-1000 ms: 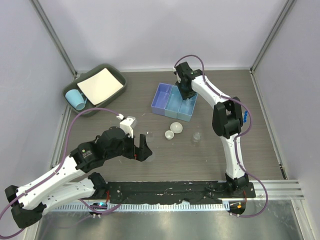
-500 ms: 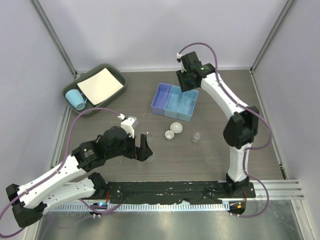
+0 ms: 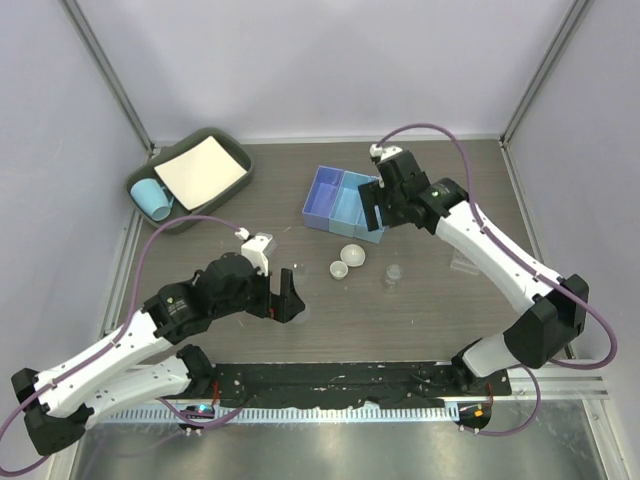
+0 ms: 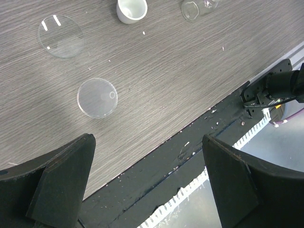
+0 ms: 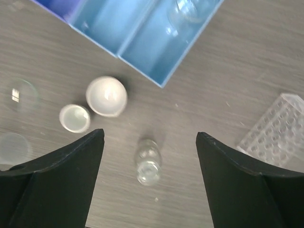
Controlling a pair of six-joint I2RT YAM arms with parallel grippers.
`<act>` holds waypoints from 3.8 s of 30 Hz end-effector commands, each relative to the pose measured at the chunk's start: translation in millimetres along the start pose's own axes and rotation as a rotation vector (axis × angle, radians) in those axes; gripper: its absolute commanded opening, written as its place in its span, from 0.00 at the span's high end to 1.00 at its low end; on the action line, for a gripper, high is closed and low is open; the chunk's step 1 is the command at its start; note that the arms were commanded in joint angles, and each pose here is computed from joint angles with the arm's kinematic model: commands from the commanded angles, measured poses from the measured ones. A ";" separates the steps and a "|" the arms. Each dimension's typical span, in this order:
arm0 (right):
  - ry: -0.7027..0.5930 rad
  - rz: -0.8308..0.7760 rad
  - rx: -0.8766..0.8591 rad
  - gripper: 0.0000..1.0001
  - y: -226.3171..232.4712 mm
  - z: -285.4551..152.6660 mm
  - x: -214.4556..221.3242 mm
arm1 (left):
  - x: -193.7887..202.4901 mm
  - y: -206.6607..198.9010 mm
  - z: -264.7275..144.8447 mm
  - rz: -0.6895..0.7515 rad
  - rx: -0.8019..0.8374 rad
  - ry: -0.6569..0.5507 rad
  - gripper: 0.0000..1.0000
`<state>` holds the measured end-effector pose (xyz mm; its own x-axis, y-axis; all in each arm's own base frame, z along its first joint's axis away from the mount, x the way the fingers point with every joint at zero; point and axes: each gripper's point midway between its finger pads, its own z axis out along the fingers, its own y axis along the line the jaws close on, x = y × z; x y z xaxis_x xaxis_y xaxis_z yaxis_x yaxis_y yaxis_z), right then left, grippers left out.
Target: Organize the chemistry lab equipment
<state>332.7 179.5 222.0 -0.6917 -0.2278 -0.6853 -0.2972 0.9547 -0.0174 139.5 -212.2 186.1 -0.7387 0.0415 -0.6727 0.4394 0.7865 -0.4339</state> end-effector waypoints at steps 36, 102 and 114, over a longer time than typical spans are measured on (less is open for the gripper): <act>0.237 0.086 0.059 0.08 8.6 33.3 149.3 | -1.9 3.5 -0.2 -0.001 -0.006 -0.025 0.00; 0.217 0.112 0.117 0.75 4.1 25.3 120.7 | -1.1 4.1 -1.6 -0.002 -0.008 -0.022 0.00; 0.072 0.094 0.138 0.75 14.3 -0.4 27.5 | -0.6 1.5 -3.4 -0.004 0.011 -0.025 0.00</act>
<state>286.5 183.6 181.7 -0.7938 -0.1422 -0.5913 -0.1639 0.9863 -0.0171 138.6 -208.9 182.6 -0.7389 0.0369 -0.6728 0.4328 0.7912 -0.4320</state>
